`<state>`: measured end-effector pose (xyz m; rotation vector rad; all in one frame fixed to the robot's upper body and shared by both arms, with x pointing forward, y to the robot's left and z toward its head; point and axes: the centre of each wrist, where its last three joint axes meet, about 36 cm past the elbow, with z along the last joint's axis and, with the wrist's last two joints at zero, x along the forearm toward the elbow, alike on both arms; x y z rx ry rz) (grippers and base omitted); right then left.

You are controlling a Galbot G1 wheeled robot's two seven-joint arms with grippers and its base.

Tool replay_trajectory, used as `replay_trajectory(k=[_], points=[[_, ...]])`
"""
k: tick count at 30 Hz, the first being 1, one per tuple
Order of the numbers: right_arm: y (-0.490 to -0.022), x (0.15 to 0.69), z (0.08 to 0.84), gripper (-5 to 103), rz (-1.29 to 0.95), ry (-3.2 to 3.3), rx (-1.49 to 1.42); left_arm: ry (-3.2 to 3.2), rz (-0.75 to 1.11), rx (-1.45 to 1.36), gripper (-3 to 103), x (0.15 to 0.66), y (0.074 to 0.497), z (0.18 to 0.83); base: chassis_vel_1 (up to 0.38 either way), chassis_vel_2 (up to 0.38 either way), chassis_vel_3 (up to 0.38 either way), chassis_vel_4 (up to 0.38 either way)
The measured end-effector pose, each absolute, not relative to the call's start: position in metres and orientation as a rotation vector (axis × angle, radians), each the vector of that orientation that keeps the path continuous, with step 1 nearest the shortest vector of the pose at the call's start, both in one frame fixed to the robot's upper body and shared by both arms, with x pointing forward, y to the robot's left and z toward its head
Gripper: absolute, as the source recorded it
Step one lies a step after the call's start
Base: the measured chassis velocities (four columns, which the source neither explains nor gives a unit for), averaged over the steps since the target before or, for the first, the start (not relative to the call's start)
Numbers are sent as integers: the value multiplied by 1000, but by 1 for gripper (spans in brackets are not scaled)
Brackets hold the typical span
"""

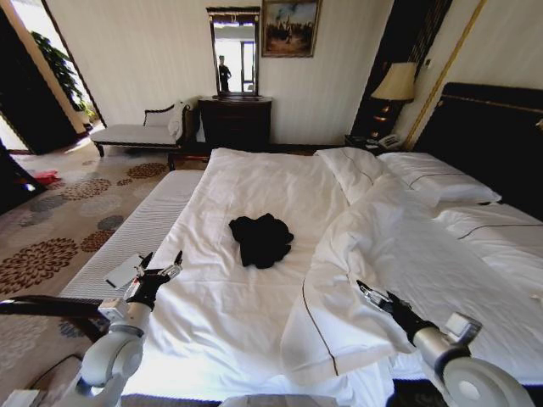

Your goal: Fold the clothes on the bed.

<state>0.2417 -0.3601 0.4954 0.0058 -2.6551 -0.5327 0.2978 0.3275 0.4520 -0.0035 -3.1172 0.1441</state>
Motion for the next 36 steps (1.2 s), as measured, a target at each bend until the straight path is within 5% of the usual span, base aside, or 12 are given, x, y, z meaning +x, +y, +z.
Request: replay_trajectory(k=[4,31,36], points=[[-362,244,495,101,-515,-2653,8,-3118,143,0,100,297,328,452,0,0,0,0],[-362,240,493,2,-502,-2637,-31,-3120,150,1,100,297,326,454,0,0,0,0],[-363,237,496,1,-498,-2650,-51,-3121,150,3,100,299,327,453,0,0,0,0]])
